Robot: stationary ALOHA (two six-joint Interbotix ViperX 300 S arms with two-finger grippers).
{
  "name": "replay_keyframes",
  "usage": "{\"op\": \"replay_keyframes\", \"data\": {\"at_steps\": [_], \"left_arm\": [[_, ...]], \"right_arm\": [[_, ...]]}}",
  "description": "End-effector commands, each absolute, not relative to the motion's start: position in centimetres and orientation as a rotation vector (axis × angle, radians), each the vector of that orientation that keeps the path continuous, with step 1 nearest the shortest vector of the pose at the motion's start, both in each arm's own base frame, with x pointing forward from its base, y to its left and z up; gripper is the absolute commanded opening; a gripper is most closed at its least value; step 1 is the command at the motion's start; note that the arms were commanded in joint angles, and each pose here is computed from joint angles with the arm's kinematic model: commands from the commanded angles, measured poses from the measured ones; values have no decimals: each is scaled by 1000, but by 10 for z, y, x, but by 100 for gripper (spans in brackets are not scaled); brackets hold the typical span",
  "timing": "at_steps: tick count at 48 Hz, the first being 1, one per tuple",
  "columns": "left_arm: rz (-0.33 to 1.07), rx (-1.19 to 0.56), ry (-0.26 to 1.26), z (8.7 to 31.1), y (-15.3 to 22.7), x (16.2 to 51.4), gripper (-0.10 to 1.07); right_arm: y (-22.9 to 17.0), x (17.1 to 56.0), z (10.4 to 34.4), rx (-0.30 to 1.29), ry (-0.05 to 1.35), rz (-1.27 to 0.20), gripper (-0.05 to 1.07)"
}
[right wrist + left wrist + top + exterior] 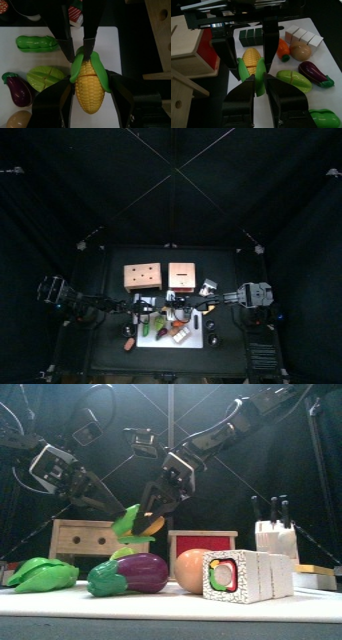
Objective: Remove corn husk piece
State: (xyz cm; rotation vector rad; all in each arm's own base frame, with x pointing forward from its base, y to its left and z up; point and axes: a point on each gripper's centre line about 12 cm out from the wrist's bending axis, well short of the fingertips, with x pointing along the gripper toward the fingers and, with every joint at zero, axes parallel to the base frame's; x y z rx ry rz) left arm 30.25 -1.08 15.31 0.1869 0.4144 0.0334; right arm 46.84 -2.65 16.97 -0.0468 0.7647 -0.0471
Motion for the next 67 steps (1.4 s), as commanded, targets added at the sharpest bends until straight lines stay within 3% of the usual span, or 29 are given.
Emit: {"op": "replay_keyframes", "data": {"at_steps": [1, 39, 67], "left_arm": [[39, 183, 389, 160, -10, 306, 45], [70, 151, 356, 170, -3, 277, 43], [72, 147, 358, 169, -3, 276, 43]], "right_arm": [[-30, 472, 200, -37, 686, -59, 67], [-30, 464, 193, -36, 713, -58, 67], [-27, 459, 196, -38, 711, -54, 67]]}}
